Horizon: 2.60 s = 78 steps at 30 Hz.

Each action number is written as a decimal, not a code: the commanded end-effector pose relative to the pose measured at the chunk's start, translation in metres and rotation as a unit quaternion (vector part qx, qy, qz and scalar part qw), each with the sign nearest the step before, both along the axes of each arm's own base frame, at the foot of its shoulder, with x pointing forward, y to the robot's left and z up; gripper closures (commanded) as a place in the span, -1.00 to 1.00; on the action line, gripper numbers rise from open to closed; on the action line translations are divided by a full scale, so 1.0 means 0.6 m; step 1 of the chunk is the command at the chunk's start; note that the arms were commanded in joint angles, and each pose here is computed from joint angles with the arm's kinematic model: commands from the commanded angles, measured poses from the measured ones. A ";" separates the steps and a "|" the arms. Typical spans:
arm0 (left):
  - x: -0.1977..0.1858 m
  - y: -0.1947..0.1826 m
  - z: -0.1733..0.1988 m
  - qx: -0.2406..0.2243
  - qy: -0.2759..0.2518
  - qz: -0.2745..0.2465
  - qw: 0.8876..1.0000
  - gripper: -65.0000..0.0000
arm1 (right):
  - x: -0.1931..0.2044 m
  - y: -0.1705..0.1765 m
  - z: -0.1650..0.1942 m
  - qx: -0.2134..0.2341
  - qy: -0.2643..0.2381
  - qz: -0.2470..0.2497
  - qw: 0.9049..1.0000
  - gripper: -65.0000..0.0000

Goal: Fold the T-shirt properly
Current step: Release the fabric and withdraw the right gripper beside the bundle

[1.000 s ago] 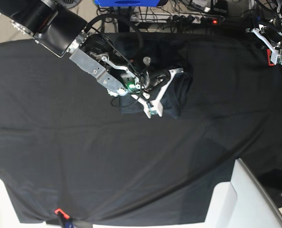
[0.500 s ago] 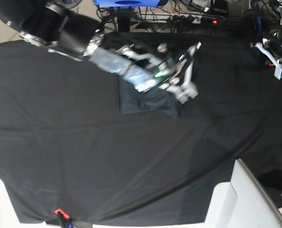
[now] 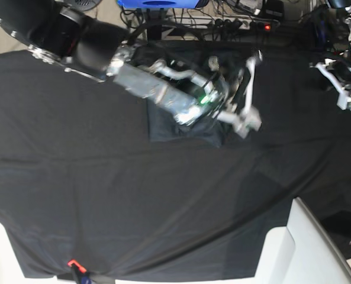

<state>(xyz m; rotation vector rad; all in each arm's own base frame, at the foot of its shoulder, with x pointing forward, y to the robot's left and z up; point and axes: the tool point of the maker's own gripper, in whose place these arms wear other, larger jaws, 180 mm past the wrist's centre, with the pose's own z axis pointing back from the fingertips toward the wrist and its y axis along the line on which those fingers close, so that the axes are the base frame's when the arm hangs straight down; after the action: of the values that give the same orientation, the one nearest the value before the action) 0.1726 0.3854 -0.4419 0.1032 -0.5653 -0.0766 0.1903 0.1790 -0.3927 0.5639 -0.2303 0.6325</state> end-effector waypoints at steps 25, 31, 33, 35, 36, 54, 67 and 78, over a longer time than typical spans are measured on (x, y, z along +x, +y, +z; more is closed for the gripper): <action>-0.125 0.037 -0.005 0.025 0.068 0.002 0.997 1.00 | 0.181 -0.186 -0.091 -0.080 -0.093 -0.199 0.972 1.00; -0.122 0.035 -0.006 0.024 0.068 0.000 0.997 1.00 | 0.180 -0.244 -0.132 -0.106 -0.079 -0.239 0.962 1.00; -0.122 0.035 -0.006 0.024 0.068 0.000 0.997 1.00 | 0.185 -0.253 -0.131 -0.102 -0.075 -0.254 0.959 1.00; -0.121 0.034 -0.006 0.024 0.067 -0.001 0.997 1.00 | 0.191 -0.258 -0.126 -0.098 -0.075 -0.264 0.957 1.00; -0.121 0.034 -0.006 0.024 0.067 -0.001 0.997 1.00 | 0.191 -0.266 -0.127 -0.100 -0.077 -0.266 0.956 1.00; -0.117 0.039 -0.003 0.028 0.066 -0.002 0.997 1.00 | 0.028 -0.258 -0.074 -0.051 0.007 -0.260 0.964 1.00; -0.095 0.036 0.001 0.026 0.051 -0.002 0.998 1.00 | -0.008 -0.330 -0.129 -0.103 0.006 -0.273 0.956 1.00; -0.095 0.036 0.001 0.026 0.051 -0.002 0.998 1.00 | -0.013 -0.304 -0.077 -0.065 -0.006 -0.287 0.956 1.00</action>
<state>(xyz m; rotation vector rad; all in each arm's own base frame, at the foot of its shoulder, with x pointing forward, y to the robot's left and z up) 0.1098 0.3986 -0.4512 0.1242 -0.4416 -0.0857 0.1780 -0.0038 -0.4445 0.3323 -0.3189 0.0755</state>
